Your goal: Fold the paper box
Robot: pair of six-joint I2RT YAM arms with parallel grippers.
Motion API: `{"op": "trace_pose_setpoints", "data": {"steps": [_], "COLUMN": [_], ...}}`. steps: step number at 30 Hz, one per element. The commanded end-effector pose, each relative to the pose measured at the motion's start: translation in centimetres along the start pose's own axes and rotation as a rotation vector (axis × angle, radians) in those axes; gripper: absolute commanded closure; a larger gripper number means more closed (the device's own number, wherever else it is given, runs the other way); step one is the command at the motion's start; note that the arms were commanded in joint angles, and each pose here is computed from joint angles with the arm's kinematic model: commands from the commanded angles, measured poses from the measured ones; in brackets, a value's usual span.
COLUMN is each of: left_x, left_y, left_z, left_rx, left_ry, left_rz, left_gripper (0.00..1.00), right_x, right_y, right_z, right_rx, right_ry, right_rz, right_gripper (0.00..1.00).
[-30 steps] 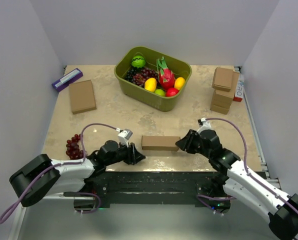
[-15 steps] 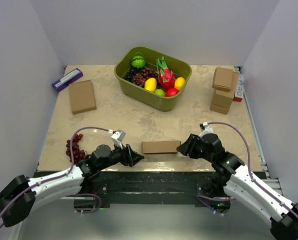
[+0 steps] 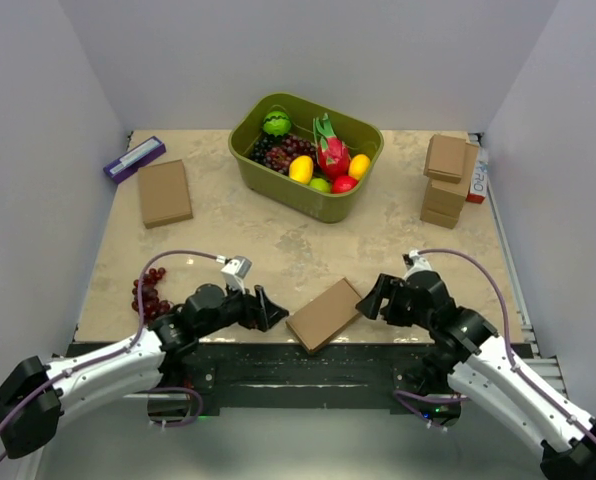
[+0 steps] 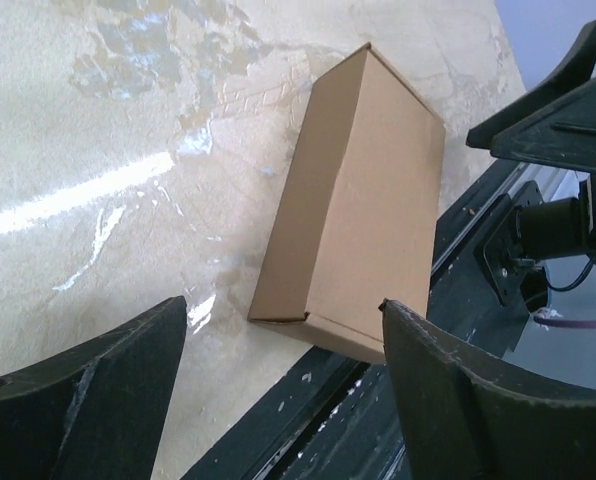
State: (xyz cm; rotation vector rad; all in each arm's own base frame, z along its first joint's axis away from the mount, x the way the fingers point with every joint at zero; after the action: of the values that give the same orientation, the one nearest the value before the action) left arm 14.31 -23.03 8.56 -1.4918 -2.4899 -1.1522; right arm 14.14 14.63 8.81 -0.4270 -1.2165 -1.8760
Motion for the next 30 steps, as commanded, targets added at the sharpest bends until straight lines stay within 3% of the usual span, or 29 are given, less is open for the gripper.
{"op": "trace_pose_setpoints", "data": {"steps": [1, 5, 10, 13, 17, 22, 30], "left_x": [-0.5, -0.7, 0.3, 2.4, 5.5, 8.8, 10.0], "left_y": [3.6, 8.1, 14.9, 19.0, 23.3, 24.7, 25.0], "left_z": [0.2, 1.3, 4.7, 5.1, 3.5, 1.7, 2.1], "left_rx": [-0.041, -0.062, -0.082, -0.073, -0.192, -0.284, -0.303], "left_ry": [0.064, 0.092, 0.202, 0.212, 0.27, 0.318, 0.378], "left_rz": [-0.071, -0.124, -0.215, -0.301, -0.406, -0.515, -0.557], "left_gripper": [0.14, 0.13, 0.11, 0.09, 0.0, 0.0, 0.0], "right_x": [1.4, -0.9, -2.1, -1.6, 1.7, 5.4, 6.0], "right_y": [2.6, 5.5, 13.3, 17.7, 22.0, 23.9, 23.9], "right_z": [2.2, 3.1, 2.4, -0.1, -3.3, -5.3, -5.1], "right_rx": [0.05, 0.084, 0.122, 0.124, 0.108, 0.145, 0.187], "right_ry": [0.061, 0.033, 0.028, -0.036, -0.109, -0.212, -0.208], "right_rz": [-0.059, -0.096, -0.234, -0.325, -0.467, -0.613, -0.662], "right_gripper": [0.18, 0.1, 0.05, 0.05, 0.04, 0.02, 0.02]}}
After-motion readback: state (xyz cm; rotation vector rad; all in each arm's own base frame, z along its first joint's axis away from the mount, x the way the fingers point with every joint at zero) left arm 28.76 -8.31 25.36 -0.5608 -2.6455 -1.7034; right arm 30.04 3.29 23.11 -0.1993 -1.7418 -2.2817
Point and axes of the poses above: each gripper's point midway between its finger pads, its own x axis back along the fingers, its own z axis along the line the jaws close on, y = z × x, the point moved 1 cm from there along x, back along the fingers, and after that the axes turned 9 degrees about x, right-handed, at the moved point
